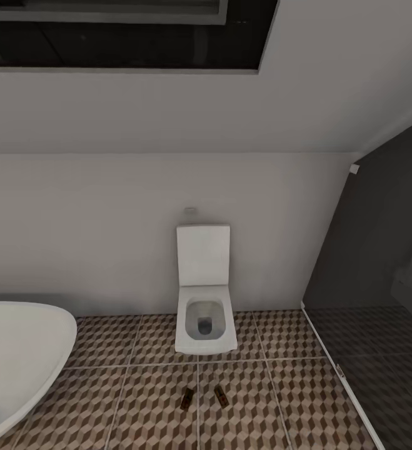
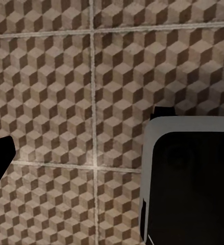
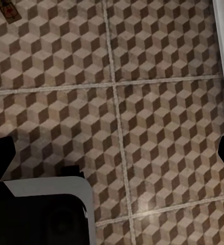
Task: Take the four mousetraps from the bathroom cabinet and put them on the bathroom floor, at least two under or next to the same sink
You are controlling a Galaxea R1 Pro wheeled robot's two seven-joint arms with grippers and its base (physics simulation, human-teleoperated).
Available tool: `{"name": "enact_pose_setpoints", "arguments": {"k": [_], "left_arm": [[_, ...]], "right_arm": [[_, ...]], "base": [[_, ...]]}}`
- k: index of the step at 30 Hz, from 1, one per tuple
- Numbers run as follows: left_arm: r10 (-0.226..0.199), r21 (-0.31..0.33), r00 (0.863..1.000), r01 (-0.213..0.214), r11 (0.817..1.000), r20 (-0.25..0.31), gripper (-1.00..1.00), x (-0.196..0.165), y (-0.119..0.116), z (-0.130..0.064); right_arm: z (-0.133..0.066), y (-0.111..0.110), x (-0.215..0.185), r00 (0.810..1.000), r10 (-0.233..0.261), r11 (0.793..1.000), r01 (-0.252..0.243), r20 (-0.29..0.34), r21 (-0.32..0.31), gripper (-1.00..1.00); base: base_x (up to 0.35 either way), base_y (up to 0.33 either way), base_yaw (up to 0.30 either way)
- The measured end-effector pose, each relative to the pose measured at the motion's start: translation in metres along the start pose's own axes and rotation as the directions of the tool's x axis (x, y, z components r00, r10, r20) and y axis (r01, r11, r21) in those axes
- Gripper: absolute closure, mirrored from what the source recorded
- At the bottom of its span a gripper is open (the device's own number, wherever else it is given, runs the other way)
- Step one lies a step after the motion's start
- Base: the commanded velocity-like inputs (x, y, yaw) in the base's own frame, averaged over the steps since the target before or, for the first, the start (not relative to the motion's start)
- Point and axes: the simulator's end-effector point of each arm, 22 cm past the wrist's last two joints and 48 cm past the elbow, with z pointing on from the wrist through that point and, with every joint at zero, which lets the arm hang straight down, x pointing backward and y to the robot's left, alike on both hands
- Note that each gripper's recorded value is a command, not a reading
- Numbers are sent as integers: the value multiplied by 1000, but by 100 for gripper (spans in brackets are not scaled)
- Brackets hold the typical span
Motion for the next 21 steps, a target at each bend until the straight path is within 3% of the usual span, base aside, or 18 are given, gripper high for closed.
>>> {"name": "enact_pose_setpoints", "arguments": {"k": [21], "left_arm": [[0,0,1000,0,1000,1,-100,0,0,0]], "right_arm": [[0,0,0,1000,0,1000,0,-1,0,-100]], "base": [[0,0,0]]}}
